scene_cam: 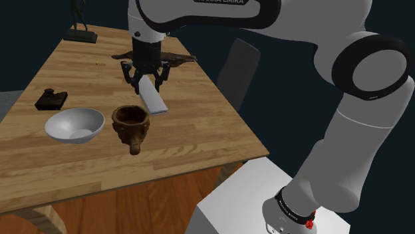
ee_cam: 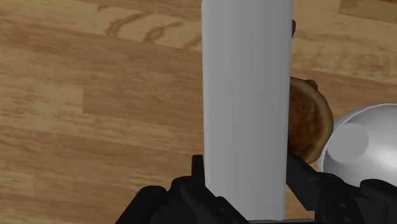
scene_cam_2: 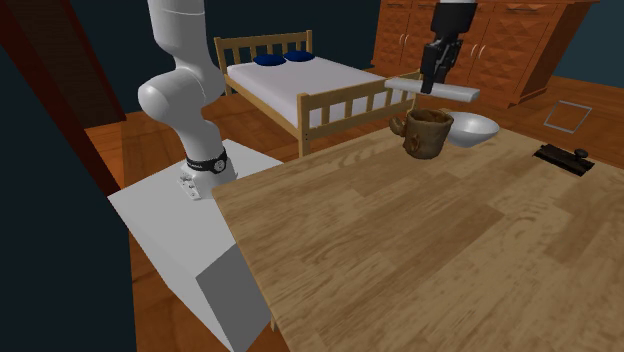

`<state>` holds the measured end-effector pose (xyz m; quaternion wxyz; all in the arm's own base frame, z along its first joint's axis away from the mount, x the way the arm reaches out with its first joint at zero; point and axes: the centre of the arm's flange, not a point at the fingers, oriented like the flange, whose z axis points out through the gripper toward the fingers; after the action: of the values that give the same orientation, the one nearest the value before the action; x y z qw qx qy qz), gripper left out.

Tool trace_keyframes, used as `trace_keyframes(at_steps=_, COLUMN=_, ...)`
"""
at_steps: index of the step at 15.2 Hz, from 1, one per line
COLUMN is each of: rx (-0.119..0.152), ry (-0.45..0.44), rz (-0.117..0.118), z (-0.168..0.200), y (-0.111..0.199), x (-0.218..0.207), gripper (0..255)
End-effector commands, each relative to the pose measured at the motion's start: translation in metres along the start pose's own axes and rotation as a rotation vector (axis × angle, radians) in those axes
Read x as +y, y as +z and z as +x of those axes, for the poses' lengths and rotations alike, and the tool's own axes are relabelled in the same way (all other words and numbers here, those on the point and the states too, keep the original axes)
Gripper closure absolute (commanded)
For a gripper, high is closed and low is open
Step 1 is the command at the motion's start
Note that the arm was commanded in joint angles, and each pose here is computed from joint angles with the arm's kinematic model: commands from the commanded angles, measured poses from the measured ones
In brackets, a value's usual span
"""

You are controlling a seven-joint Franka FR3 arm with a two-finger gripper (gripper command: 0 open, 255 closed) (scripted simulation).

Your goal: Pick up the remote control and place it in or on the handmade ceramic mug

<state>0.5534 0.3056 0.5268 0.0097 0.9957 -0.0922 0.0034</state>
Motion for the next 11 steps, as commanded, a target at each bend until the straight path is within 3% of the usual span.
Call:
trace_keyframes(at_steps=1, rx=0.000, ry=0.002, rz=0.000, z=-0.013, y=-0.002, x=-0.022, gripper=255)
trace_keyframes(at_steps=3, rx=0.000, ry=0.002, rz=0.000, z=-0.031, y=-0.003, x=-0.051, gripper=255)
trace_keyframes(at_steps=11, rx=0.000, ry=0.002, rz=0.000, z=-0.031, y=0.039, x=-0.052, gripper=255)
